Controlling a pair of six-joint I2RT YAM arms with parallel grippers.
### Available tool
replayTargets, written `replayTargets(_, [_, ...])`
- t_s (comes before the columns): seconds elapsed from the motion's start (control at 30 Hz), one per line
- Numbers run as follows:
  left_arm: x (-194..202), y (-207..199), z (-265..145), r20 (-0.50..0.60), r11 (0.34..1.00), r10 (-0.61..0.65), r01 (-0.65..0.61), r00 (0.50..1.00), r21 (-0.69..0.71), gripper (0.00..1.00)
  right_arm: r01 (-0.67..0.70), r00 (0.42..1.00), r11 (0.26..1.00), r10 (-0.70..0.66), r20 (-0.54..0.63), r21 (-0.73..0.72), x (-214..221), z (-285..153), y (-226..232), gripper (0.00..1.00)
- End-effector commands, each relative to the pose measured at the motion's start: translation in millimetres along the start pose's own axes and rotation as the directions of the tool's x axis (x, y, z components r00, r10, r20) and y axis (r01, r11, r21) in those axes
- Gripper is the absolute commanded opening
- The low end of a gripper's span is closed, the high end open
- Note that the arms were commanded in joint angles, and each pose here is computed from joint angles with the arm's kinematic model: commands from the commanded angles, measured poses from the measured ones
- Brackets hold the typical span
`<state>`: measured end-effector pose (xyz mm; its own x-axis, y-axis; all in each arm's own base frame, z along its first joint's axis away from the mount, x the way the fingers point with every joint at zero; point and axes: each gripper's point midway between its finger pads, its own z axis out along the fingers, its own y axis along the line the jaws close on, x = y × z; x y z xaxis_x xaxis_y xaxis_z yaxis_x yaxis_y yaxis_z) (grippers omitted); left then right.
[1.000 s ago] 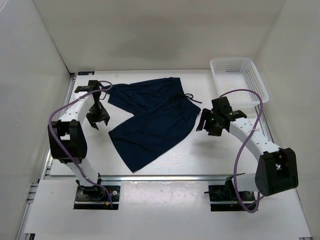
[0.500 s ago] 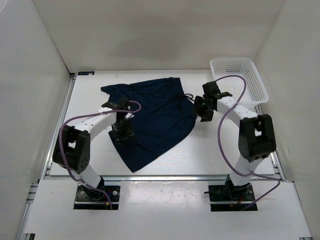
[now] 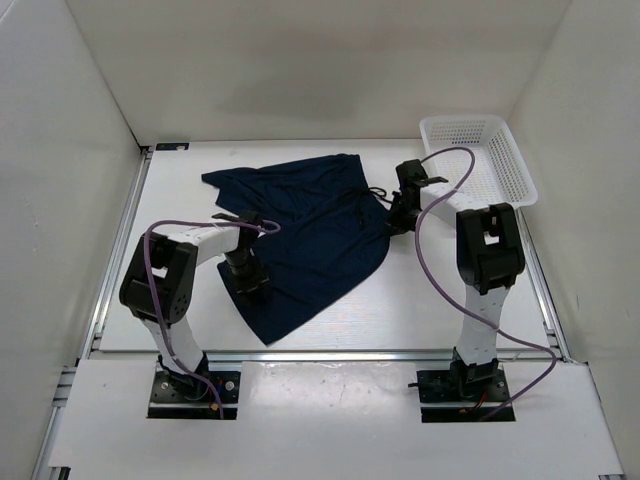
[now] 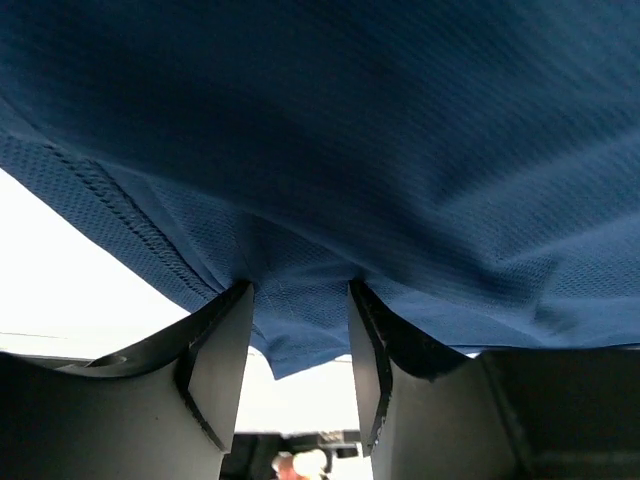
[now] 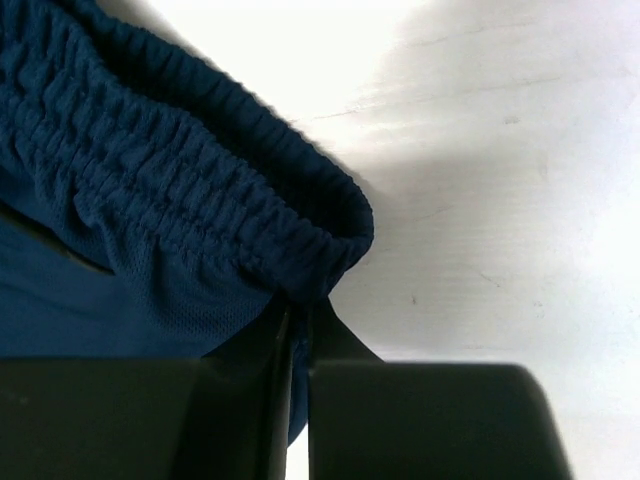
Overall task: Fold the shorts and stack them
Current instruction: Flatten the shorts out
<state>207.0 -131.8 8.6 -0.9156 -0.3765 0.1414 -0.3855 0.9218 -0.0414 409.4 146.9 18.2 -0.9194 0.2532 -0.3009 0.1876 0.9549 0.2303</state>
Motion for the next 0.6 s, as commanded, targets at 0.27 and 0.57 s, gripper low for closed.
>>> replayTargets(0.27, [-80, 0, -7, 0.104, 0.999, -0.043, 0.041, 0.994, 0.018, 0.53, -0.072, 0.997, 0.988, 0.074, -0.009, 0.137, 87, -35, -44, 0.0])
replayTargets(0.57, [-133, 16, -54, 0.215, 0.996, -0.029, 0.046, 0.976, -0.075, 0.53, -0.079, 0.997, 0.993, 0.077, 0.019, 0.093, 132, -75, -43, 0.69])
